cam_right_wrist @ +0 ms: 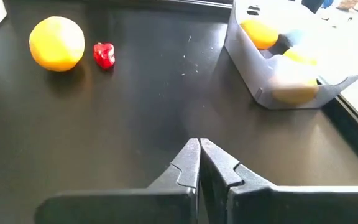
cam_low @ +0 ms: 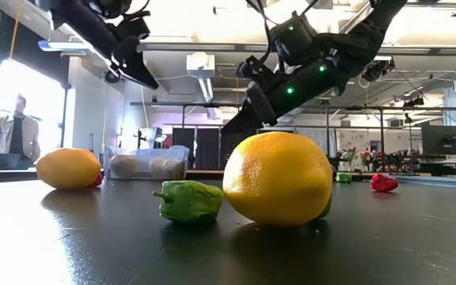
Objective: Sort produce into baskets
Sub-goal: Put the green chili pepper into the white bin
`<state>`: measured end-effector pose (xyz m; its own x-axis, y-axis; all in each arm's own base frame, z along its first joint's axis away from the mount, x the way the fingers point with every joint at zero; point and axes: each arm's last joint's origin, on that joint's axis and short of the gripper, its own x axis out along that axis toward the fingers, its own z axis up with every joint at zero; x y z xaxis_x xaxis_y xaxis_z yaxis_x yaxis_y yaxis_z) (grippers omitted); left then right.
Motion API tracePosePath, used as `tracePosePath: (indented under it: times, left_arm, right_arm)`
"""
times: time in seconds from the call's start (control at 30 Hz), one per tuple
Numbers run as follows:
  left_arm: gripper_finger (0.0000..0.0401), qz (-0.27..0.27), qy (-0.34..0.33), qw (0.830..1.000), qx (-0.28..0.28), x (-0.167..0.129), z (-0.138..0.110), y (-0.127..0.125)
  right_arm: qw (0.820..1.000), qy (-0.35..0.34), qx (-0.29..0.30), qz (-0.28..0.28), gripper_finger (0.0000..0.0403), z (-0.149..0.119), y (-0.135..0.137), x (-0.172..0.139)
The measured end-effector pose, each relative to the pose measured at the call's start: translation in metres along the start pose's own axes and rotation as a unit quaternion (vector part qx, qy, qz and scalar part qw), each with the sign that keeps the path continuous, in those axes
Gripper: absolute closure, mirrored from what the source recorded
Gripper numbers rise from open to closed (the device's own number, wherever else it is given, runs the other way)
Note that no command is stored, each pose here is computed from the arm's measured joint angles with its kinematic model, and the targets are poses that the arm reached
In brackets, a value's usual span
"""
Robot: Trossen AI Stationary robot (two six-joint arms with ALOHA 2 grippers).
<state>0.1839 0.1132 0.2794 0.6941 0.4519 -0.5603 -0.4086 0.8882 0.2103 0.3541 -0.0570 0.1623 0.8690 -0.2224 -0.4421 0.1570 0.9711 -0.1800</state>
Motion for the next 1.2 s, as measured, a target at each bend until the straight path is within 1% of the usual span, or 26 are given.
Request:
tracePosePath:
  times: [0.07, 0.2, 0.3, 0.4, 0.5, 0.6, 0.7, 0.8, 0.9, 0.97, 1.0, 1.07, 1.2]
  left_arm:
    - [0.0350, -0.015, -0.017, 1.000, -0.004, 0.003, -0.010, -0.012]
    - [0.0392, -0.035, -0.086, 0.995, -0.019, 0.007, -0.030, -0.031]
    - [0.0397, -0.047, -0.147, 0.988, -0.025, 0.008, -0.043, -0.043]
    - [0.0396, -0.064, -0.199, 0.978, -0.014, 0.006, -0.057, -0.055]
    - [0.0400, -0.081, -0.236, 0.968, 0.000, 0.003, -0.072, -0.066]
    - [0.0400, -0.099, -0.258, 0.961, 0.006, -0.001, -0.084, -0.074]
    - [0.0401, -0.119, -0.267, 0.956, 0.013, -0.003, -0.095, -0.082]
    - [0.0401, -0.140, -0.267, 0.953, 0.016, -0.005, -0.101, -0.089]
    - [0.0401, -0.160, -0.268, 0.950, 0.021, -0.006, -0.104, -0.095]
    - [0.0401, -0.169, -0.269, 0.948, 0.025, -0.007, -0.107, -0.098]
    - [0.0401, -0.171, -0.270, 0.947, 0.025, -0.007, -0.107, -0.099]
    - [0.0401, -0.172, -0.273, 0.946, 0.026, -0.008, -0.107, -0.101]
    - [0.0401, -0.174, -0.271, 0.946, 0.028, -0.008, -0.108, -0.102]
  right_arm:
    - [1.000, 0.011, -0.001, -0.007, 0.0403, 0.002, -0.001, -0.005]
    - [0.996, 0.069, 0.002, -0.059, 0.0403, 0.004, -0.001, -0.021]
    - [0.993, 0.092, 0.012, -0.074, 0.0403, 0.007, 0.002, -0.032]
    - [0.994, 0.092, 0.031, -0.058, 0.0403, 0.009, 0.010, -0.036]
    - [0.994, 0.090, 0.047, -0.025, 0.0403, 0.007, 0.021, -0.033]
    - [0.994, 0.100, 0.055, 0.001, 0.0403, 0.003, 0.034, -0.030]
    - [0.994, 0.097, 0.057, 0.007, 0.0403, 0.002, 0.045, -0.029]
    - [0.991, 0.107, 0.079, -0.026, 0.0401, -0.001, 0.053, -0.031]
    - [0.983, 0.135, 0.083, -0.089, 0.0383, -0.007, 0.058, -0.037]
    - [0.972, 0.160, 0.092, -0.144, 0.0360, -0.011, 0.057, -0.042]
    - [0.964, 0.178, 0.105, -0.169, 0.0346, -0.014, 0.053, -0.045]
    - [0.938, 0.232, 0.138, -0.218, 0.0316, -0.021, 0.039, -0.051]
    - [0.877, 0.329, 0.183, -0.298, 0.0263, -0.035, -0.003, -0.060]
